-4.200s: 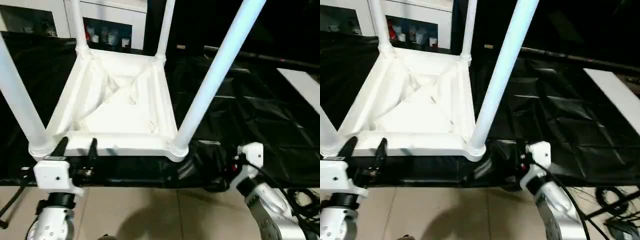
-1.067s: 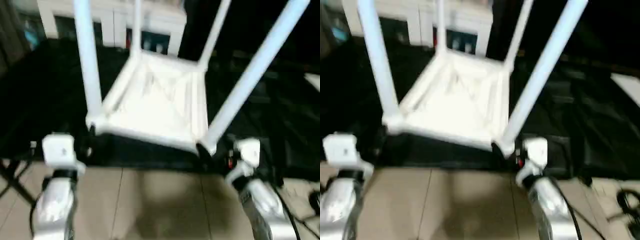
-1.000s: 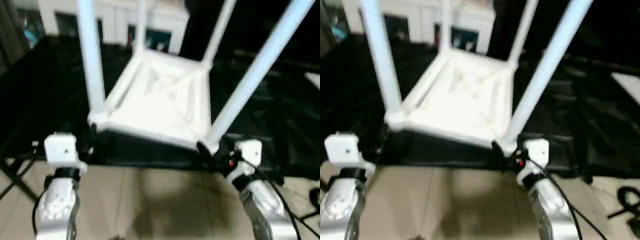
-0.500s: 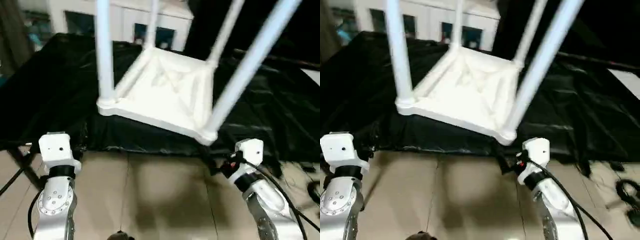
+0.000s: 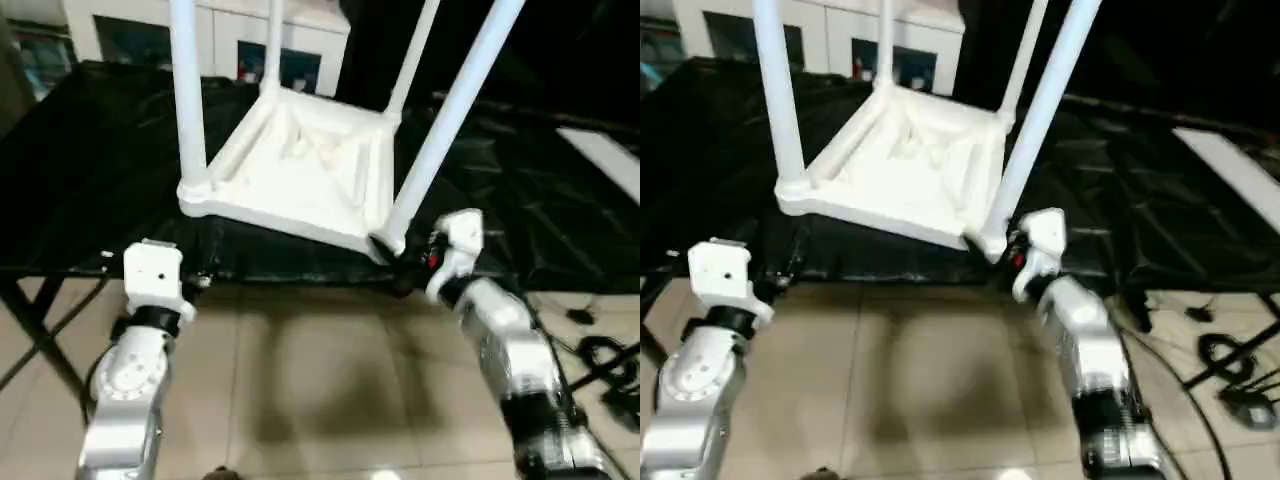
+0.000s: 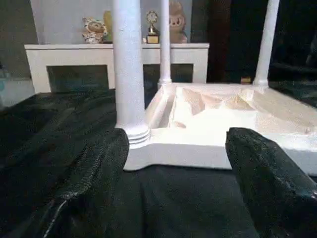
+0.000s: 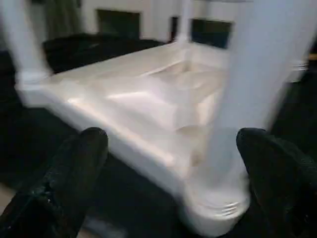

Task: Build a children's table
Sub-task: Rotate leg to tighten

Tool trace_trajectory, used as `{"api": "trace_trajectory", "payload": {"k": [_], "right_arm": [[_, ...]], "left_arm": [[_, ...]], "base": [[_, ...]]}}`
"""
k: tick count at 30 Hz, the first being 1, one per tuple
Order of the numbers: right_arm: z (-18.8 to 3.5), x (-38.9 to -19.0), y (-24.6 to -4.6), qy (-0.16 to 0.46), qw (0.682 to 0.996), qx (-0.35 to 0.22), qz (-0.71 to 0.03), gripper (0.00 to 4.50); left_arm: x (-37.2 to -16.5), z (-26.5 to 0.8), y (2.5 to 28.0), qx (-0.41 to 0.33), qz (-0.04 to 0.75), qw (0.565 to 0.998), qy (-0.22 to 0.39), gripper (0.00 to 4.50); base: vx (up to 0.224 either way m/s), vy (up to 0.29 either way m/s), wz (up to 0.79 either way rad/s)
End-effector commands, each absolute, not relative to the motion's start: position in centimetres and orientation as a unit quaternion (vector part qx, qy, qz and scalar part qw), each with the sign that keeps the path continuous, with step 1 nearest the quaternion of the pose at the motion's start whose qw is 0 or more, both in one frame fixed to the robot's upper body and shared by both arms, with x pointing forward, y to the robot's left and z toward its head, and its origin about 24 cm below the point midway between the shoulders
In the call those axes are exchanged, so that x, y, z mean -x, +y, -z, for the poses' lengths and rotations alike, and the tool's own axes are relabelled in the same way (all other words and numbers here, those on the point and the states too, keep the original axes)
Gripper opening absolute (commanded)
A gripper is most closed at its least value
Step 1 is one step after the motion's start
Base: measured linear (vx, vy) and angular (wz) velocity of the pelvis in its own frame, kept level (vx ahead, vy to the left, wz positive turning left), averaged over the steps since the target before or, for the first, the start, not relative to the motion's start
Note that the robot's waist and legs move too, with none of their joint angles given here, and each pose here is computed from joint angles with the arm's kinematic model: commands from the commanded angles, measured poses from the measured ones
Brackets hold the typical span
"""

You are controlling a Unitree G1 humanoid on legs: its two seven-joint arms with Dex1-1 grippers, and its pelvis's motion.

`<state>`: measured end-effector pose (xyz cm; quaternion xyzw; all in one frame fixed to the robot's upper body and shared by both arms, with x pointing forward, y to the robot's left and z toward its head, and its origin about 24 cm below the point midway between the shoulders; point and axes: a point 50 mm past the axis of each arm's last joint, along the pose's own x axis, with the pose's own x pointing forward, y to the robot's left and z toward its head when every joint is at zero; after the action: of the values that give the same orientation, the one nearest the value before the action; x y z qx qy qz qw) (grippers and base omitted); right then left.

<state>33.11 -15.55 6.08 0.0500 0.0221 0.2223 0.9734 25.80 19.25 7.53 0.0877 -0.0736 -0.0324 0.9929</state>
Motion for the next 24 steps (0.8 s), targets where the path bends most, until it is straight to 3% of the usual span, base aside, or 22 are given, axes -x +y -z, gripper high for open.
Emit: {"api": "trace_trajectory", "payload": {"k": [1,2,8,11,15,16,18,21,23,24], "right_arm": [[-5.7,-33.4,-17.9,0.026,0.985,-0.043,-0.166,4.50],[-5.7,-33.4,-17.9,0.026,0.985,-0.043,-0.166,4.50],[-5.1,-35.0,-22.3,0.055,0.993,-0.060,-0.085,4.50],[-5.2,-34.8,-23.2,0.062,0.991,-0.053,-0.103,4.50],[-4.9,-31.3,-22.3,0.079,0.956,-0.023,-0.281,4.50],[-4.9,-31.3,-22.2,0.080,0.956,-0.022,-0.283,4.50],[-4.8,-29.6,-21.5,0.104,0.926,-0.017,-0.363,4.50],[-5.0,-29.2,-20.5,0.111,0.904,-0.020,-0.412,4.50],[-5.8,-30.4,-18.4,0.099,0.889,-0.033,-0.446,4.50],[-5.8,-30.4,-18.4,0.099,0.889,-0.033,-0.446,4.50]], "left_arm": [[-25.8,-7.4,18.3,-0.075,0.050,0.994,-0.070,3.66],[-25.8,-7.4,18.3,-0.075,0.050,0.994,-0.070,3.66],[-26.0,-7.0,18.3,-0.081,0.048,0.994,-0.061,3.66],[-25.8,-7.0,18.4,-0.089,0.056,0.993,-0.060,3.66],[-24.9,-6.9,19.1,-0.070,0.060,0.994,-0.059,3.66],[-24.9,-6.9,19.1,-0.070,0.060,0.994,-0.059,3.66],[-24.4,-6.7,19.0,-0.070,0.097,0.992,-0.050,3.66],[-23.9,-6.5,19.1,-0.071,0.137,0.987,-0.034,3.66],[-23.3,-6.4,19.2,-0.075,0.186,0.980,-0.014,3.66],[-23.3,-6.4,19.2,-0.075,0.186,0.980,-0.014,3.66]], "base": [[-0.042,-0.079,-0.03],[-0.021,-0.103,0.06],[0.001,-0.092,0.02],[0.007,-0.018,-0.02],[0.000,0.000,0.00],[0.000,0.000,0.00],[0.000,0.000,0.00],[0.000,0.000,0.00],[0.000,0.000,0.00],[0.000,0.000,0.00]]}}
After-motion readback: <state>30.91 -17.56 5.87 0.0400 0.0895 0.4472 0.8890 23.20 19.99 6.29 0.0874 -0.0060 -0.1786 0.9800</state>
